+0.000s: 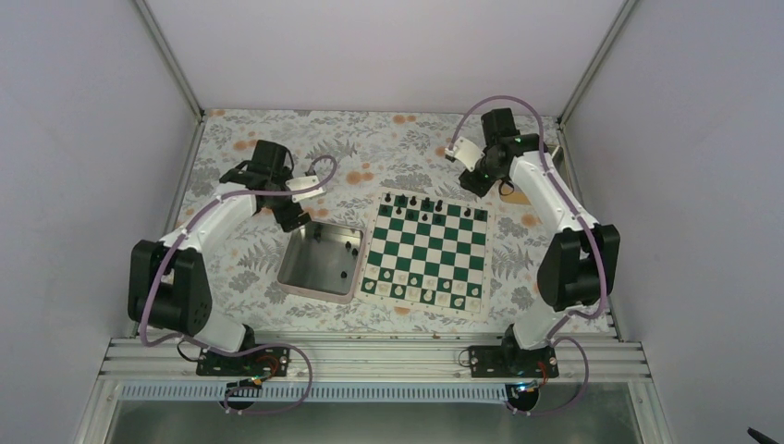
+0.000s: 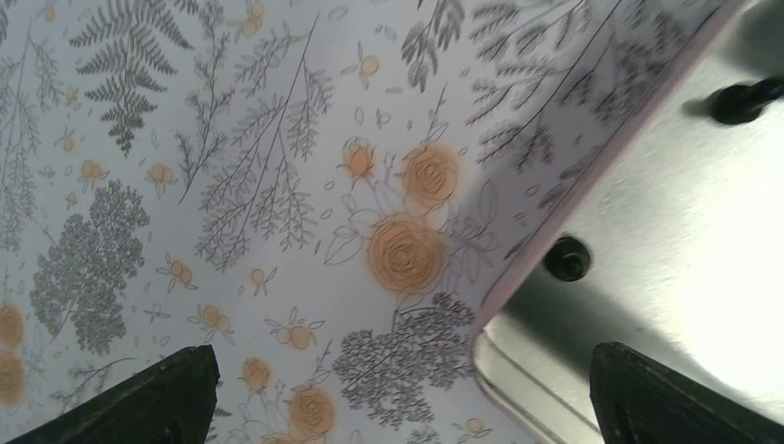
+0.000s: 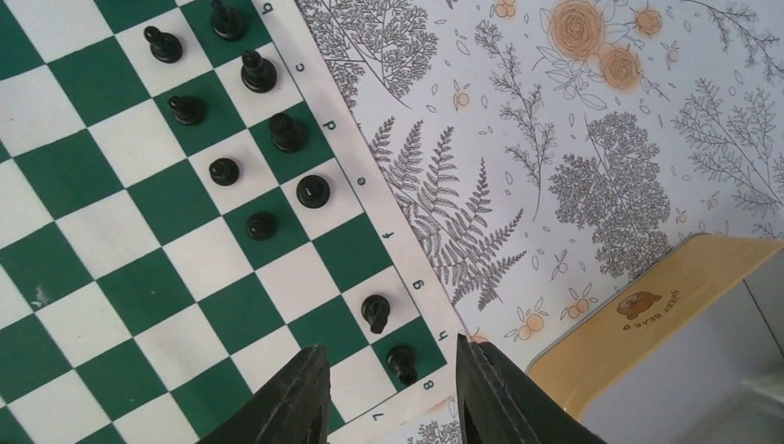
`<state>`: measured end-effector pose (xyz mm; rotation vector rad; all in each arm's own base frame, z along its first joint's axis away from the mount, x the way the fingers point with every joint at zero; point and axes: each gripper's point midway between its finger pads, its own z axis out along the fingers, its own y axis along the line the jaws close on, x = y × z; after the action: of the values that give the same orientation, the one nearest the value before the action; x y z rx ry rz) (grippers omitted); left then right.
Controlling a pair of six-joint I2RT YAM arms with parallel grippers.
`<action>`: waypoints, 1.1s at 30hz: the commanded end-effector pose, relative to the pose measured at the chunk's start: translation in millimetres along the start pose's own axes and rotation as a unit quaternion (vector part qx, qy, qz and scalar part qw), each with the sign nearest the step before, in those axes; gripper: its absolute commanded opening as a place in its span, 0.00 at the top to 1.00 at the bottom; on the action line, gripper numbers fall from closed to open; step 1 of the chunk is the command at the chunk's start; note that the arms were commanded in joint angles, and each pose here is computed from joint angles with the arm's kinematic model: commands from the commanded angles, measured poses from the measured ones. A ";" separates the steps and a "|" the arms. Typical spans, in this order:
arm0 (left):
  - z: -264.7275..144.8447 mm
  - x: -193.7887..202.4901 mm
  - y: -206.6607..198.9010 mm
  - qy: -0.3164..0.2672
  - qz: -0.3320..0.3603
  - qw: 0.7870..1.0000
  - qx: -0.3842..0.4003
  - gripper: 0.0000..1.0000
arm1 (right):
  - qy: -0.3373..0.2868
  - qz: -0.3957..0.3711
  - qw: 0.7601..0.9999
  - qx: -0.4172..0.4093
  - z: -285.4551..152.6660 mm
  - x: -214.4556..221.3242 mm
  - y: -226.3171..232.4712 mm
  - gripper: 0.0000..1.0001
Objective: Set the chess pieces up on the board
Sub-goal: Adjust the storage box at the center of the board.
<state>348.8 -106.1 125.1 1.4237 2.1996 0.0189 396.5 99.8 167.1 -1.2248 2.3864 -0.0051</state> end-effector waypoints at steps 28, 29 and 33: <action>26.1 6.1 -4.8 0.021 0.170 0.984 0.057 0.12 | -0.013 0.013 1.000 0.002 -17.7 -3.5 13.8 0.66; 26.0 4.4 -6.1 0.018 0.176 0.982 0.065 0.12 | -0.012 0.013 1.000 0.003 -17.3 -2.1 14.0 0.67; 29.0 2.5 -2.4 0.021 0.183 0.981 0.069 0.12 | -0.010 0.012 1.000 0.006 -16.5 1.0 15.1 0.67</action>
<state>362.3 -104.7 93.6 1.8264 2.0347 0.0954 381.8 104.2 173.7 -1.1996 2.3941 0.0095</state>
